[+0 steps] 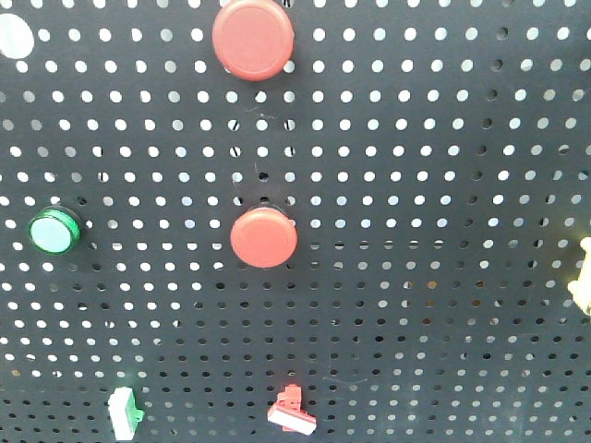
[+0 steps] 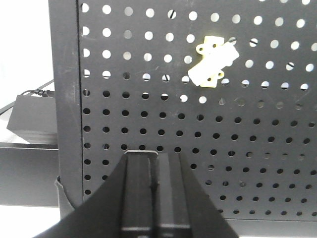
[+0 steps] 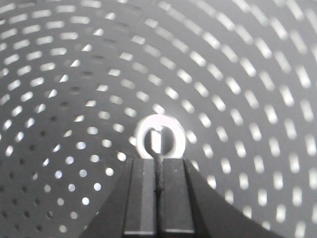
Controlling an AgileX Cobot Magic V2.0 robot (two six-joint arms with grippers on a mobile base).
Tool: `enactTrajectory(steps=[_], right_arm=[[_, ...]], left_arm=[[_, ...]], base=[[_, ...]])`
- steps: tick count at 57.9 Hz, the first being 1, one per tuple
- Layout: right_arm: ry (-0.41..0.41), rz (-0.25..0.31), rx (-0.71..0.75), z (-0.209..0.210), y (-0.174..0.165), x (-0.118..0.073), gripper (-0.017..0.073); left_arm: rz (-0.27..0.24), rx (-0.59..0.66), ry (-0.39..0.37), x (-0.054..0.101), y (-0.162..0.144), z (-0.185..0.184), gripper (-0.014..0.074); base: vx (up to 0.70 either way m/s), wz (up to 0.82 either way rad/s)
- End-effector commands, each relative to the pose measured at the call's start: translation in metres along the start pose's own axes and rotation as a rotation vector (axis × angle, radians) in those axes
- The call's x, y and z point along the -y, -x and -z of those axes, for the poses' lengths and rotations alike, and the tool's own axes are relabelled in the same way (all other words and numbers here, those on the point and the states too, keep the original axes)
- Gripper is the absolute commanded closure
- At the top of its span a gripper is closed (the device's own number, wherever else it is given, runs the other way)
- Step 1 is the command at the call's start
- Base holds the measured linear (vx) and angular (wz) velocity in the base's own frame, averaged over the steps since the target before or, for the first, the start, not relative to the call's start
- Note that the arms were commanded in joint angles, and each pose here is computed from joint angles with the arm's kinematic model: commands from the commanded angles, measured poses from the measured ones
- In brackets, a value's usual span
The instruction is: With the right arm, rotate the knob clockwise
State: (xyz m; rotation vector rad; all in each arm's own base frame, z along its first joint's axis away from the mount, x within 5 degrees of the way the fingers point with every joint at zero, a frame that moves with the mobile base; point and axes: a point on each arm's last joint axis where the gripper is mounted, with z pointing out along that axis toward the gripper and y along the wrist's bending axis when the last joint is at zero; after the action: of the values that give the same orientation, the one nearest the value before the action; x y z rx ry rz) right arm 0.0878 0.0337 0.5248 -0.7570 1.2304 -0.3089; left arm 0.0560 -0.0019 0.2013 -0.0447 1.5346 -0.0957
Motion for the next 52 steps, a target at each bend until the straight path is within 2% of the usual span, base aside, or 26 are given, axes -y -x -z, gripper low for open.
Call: enactTrajectory(steps=[1, 18, 29, 37, 52], right_arm=[[-0.054, 0.033, 0.074, -0.007, 0.013, 0.010, 0.0540], [-0.012, 0.034, 0.032, -0.025, 0.021, 0.014, 0.0447], [-0.023, 0.072, 0.001, -0.025, 0.018, 0.015, 0.0373], [-0.046, 0.103, -0.019, -0.026, 0.017, 0.017, 0.0363], [-0.076, 0.044, -0.036, -0.026, 0.015, 0.020, 0.0359]], left_arm=[[0.012, 0.069, 0.005, -0.001, 0.003, 0.000, 0.0600], [0.012, 0.069, 0.005, -0.001, 0.003, 0.000, 0.0600], [0.012, 0.069, 0.005, -0.001, 0.003, 0.000, 0.0600], [0.012, 0.069, 0.005, -0.001, 0.003, 0.000, 0.0600], [0.012, 0.069, 0.005, -0.001, 0.003, 0.000, 0.0600]], base=[[0.00, 0.00], [0.00, 0.00], [0.00, 0.00], [0.00, 0.00], [0.00, 0.00]])
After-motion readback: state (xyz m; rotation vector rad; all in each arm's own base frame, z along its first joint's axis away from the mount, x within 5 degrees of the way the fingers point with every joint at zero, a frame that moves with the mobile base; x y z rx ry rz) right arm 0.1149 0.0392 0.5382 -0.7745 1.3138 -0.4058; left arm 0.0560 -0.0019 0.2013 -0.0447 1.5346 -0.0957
